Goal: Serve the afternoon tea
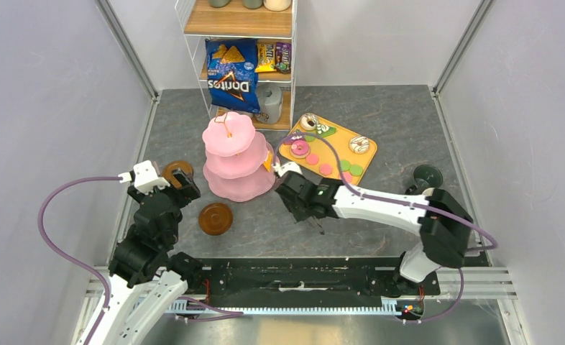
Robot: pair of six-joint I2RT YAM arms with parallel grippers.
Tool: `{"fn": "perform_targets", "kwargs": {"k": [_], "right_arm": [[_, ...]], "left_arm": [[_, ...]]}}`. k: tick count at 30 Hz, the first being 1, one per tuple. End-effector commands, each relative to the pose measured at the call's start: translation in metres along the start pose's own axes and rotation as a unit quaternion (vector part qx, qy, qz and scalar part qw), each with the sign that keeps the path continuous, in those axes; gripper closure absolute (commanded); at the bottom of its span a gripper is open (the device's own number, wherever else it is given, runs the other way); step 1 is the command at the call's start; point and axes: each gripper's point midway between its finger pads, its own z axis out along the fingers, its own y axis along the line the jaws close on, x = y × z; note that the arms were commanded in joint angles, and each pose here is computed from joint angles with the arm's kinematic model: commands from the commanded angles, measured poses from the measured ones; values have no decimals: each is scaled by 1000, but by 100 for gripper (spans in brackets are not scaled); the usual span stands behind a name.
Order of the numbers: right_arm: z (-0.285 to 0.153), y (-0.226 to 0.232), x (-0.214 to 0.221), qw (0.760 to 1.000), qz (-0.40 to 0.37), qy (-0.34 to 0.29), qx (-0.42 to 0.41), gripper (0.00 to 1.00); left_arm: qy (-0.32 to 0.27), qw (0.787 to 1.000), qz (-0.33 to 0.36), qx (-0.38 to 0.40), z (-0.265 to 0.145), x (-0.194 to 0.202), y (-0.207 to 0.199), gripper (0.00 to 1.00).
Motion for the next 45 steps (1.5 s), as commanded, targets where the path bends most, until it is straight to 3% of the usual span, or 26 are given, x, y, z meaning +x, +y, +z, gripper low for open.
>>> {"fn": "perform_targets", "kwargs": {"k": [1,11,24,28,38,45], "right_arm": [[-31,-53,-14,997,41,-38,53,54],[-34,-179,-32,980,165,-35,109,54],[10,-268,-72,963,254,-29,81,55],[28,-284,-79,963,256,-20,80,56],[56,-285,-104,974,225,-10,37,57],[69,-272,-99,974,228,15,-1,58]], "left_arm": [[-13,1000,-22,0,1,-7,-2,10],[-15,1000,-25,3,0,-8,-2,10],[-17,999,-28,6,-1,-9,-3,10],[-17,999,-28,7,-1,-9,-3,10],[-17,1000,-24,8,0,-9,-5,10],[-15,1000,-23,9,1,-8,-6,10]]}}
